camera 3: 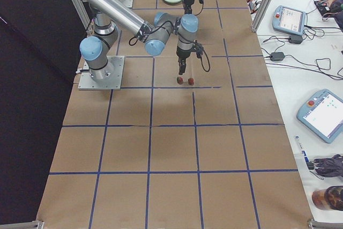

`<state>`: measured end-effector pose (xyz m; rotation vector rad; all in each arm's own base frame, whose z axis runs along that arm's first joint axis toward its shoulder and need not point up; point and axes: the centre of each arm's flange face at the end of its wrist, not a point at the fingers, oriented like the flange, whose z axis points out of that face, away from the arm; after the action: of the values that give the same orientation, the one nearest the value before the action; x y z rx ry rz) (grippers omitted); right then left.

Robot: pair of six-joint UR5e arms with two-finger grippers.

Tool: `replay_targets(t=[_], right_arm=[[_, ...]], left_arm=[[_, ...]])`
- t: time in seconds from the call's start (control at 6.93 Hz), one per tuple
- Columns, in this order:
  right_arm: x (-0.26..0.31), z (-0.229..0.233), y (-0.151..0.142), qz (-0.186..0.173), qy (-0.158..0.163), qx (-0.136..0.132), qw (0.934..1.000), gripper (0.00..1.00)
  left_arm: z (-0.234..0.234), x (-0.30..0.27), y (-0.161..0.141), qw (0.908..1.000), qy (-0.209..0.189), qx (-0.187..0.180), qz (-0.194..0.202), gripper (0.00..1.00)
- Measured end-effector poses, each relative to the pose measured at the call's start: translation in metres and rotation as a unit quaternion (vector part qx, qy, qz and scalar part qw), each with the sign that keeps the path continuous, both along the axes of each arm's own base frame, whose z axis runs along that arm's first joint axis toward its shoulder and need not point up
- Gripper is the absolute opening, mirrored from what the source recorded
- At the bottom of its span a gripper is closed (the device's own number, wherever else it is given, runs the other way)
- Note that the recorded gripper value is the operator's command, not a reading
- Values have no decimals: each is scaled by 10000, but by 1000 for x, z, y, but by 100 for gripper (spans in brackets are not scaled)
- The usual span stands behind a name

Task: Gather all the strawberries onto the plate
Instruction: 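Grasp the center strawberry with left gripper while right gripper grasps another, then carry strawberry onto plate with left gripper while right carries another toward center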

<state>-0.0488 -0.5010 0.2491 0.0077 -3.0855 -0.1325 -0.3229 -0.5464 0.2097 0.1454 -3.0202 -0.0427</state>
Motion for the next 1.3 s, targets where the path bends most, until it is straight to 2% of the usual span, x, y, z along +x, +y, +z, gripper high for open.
replay_targets(t=[0.14, 0.29, 0.43, 0.58, 0.72, 0.87, 1.01, 1.15, 1.3], right_arm=[[-4, -26, -9, -8, -4, 23, 10000, 100], [-7, -49, -14, -15, -22, 93, 10000, 99], [-7, -64, -13, -17, -59, 196, 9998, 96], [-6, -71, -9, -17, -90, 277, 9996, 82], [-5, -75, -6, -19, -108, 334, 9994, 48], [-5, -76, -5, -20, -114, 354, 9993, 24], [-5, -76, -6, -20, -109, 342, 9994, 9], [-6, -74, -7, -21, -101, 322, 9994, 4], [-6, -73, -8, -21, -95, 308, 9995, 4]], left_arm=[[-17, -5, -3, 10000, 16, -36, -7, 96], [-29, -8, -3, 10000, 21, -39, -17, 82], [-35, -10, -3, 10000, 27, -31, -22, 41], [-37, -11, -3, 10000, 38, -29, -26, 16], [-36, -12, -3, 10000, 48, -31, -34, 5], [-36, -12, -3, 10000, 52, -28, -38, 0], [-34, -12, -3, 10000, 59, -37, -48, 0], [-25, -10, -4, 9998, 65, -111, -132, 0], [-3, 5, -5, 9991, 4, -262, -329, 0]])
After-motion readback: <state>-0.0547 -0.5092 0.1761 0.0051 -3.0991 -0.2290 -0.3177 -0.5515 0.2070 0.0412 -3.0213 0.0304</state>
